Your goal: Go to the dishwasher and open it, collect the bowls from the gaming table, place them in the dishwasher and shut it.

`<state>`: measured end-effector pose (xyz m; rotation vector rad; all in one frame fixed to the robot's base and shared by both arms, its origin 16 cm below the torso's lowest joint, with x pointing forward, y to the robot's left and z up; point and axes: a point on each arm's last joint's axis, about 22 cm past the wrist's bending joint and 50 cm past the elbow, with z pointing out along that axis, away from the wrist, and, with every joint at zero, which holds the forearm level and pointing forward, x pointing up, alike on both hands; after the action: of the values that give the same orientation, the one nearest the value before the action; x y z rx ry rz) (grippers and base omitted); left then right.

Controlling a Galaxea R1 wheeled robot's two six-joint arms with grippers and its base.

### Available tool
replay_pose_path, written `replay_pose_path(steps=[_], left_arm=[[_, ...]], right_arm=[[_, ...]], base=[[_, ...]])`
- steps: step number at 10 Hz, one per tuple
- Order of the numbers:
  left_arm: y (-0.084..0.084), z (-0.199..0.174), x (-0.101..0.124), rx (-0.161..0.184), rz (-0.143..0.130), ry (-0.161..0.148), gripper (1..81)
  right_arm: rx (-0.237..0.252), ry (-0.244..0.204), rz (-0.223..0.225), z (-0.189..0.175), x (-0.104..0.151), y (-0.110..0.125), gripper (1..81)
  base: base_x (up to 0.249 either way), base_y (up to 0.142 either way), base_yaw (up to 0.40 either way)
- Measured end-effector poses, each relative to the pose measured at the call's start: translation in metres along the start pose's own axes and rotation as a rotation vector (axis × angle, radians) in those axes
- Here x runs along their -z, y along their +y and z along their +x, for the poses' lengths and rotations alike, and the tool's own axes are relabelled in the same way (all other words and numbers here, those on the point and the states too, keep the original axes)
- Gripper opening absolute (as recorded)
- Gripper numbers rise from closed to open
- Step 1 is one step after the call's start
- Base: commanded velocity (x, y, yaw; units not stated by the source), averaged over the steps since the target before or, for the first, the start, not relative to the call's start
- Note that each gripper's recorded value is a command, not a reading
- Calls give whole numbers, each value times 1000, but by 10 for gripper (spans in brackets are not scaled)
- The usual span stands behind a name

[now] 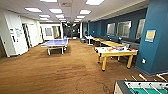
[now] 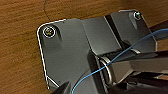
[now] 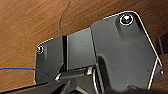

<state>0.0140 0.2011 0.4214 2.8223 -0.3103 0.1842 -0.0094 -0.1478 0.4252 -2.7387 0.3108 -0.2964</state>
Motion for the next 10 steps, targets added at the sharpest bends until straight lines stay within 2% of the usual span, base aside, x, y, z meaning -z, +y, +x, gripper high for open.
replay_pose_path(steps=[10], left_arm=[[3,-2,0,1,-4,-3,811]], right_arm=[[0,-1,-9,-1,2,7,811]], base=[[195,0,0]])
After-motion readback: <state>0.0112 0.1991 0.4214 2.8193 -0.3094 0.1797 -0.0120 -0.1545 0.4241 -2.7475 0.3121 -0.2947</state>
